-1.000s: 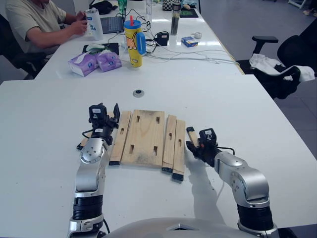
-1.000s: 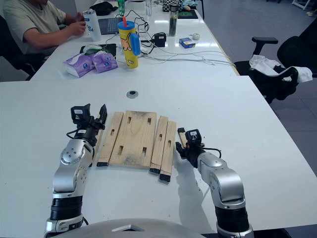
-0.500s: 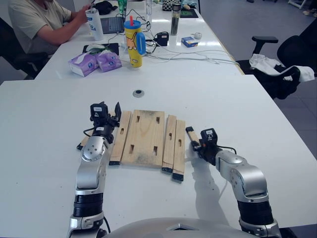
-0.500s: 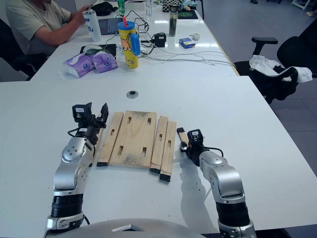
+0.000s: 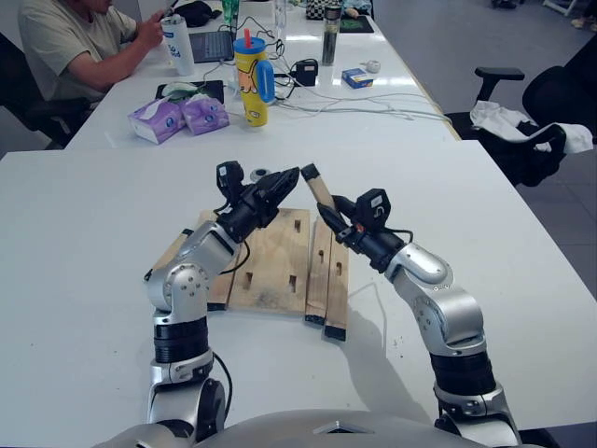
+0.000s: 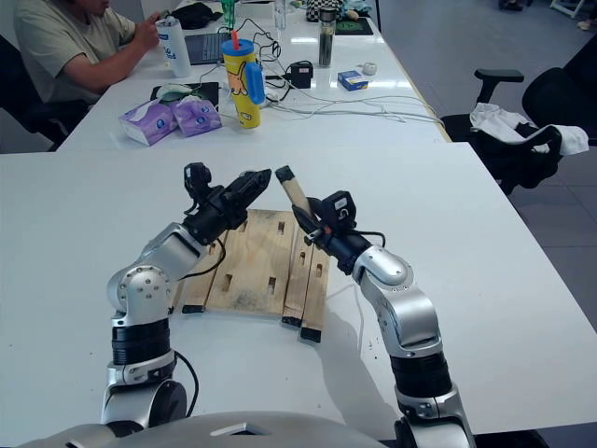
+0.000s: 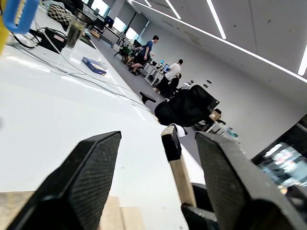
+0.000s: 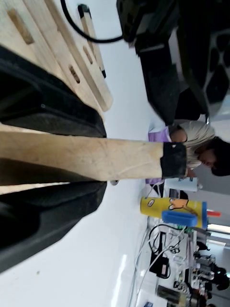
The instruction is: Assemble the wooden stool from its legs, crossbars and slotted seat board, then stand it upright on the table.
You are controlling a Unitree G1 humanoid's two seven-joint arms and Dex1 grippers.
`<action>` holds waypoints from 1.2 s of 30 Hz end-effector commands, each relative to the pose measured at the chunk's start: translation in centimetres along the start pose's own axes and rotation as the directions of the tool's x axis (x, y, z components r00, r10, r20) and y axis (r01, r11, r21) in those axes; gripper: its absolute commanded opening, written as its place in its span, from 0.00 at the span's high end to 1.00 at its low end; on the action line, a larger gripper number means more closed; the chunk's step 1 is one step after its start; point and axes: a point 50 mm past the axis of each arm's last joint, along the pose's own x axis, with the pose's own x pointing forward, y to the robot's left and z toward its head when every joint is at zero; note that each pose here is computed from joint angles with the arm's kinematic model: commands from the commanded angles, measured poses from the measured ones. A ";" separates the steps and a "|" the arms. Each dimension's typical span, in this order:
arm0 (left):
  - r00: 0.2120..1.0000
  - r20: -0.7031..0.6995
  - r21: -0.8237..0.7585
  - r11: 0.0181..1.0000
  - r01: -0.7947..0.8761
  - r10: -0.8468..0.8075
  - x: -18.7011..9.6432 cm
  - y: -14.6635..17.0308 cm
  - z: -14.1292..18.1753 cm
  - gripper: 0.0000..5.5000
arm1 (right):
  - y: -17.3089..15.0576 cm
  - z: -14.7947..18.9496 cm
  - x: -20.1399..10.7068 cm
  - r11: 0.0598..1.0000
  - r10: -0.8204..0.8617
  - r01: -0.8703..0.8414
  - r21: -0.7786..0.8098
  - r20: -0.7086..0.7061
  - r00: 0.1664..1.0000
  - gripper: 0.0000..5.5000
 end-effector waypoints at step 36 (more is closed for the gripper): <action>0.849 0.287 0.190 0.842 -0.505 0.444 -9.1 2.1 0.7 0.92 | -3.3 -1.9 -1.2 0.987 -0.163 0.161 -0.020 -0.106 0.981 0.48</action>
